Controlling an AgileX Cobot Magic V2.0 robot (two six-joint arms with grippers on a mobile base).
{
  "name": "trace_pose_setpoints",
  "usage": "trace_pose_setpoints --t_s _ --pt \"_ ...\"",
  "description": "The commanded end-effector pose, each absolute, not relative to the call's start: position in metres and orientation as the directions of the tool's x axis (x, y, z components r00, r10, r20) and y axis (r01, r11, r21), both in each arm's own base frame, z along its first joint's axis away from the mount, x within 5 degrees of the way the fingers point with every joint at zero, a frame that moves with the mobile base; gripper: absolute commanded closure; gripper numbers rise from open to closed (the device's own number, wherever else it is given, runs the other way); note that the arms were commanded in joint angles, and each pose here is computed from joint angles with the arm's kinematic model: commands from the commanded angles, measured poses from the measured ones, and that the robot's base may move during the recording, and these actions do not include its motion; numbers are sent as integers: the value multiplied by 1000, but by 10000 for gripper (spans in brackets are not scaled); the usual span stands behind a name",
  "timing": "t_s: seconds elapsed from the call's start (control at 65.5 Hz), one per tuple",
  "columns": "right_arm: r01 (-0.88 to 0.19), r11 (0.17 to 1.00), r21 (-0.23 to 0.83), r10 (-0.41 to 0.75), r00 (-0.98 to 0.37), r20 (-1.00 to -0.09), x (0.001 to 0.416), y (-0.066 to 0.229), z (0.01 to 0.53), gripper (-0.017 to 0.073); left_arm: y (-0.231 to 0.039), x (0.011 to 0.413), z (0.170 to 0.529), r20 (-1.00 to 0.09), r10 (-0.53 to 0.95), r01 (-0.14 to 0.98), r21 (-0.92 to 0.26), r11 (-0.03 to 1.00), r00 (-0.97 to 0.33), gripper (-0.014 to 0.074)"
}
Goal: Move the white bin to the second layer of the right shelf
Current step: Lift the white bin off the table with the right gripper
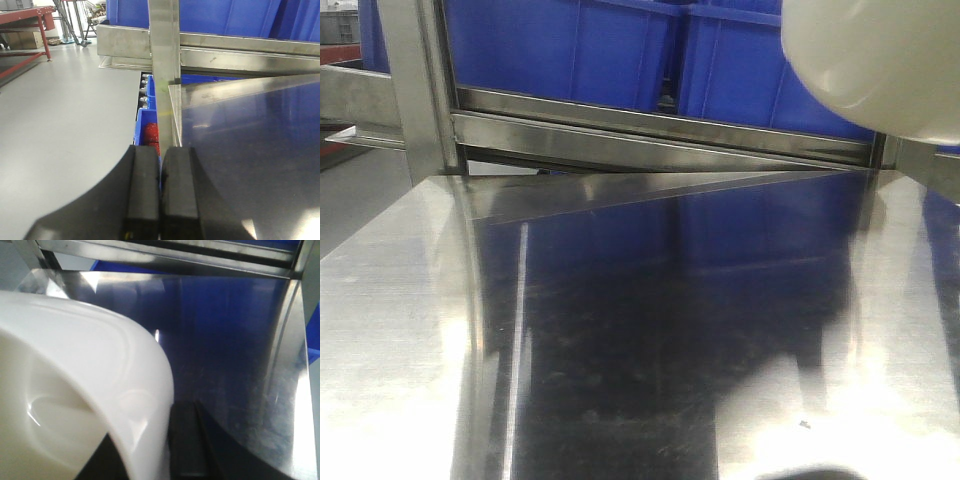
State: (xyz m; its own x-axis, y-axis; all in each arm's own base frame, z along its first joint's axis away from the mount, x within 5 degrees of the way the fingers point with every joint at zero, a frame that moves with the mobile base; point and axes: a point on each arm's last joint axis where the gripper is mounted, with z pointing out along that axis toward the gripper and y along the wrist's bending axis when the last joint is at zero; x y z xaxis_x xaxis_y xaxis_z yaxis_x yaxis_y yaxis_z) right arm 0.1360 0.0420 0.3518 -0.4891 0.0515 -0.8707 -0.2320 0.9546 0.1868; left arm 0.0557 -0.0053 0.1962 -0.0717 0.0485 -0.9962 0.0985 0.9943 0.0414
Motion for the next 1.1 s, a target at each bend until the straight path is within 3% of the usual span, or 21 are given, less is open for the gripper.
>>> trace_pose_setpoints --t_s 0.0,1.083 --pt "-243 951 192 104 -333 -937 136 40 374 503 -6 57 192 -999 41 100 38 994 -20 509" --pt "-243 951 192 108 -323 -940 136 40 375 503 -6 57 192 -999 41 100 38 994 -20 509"
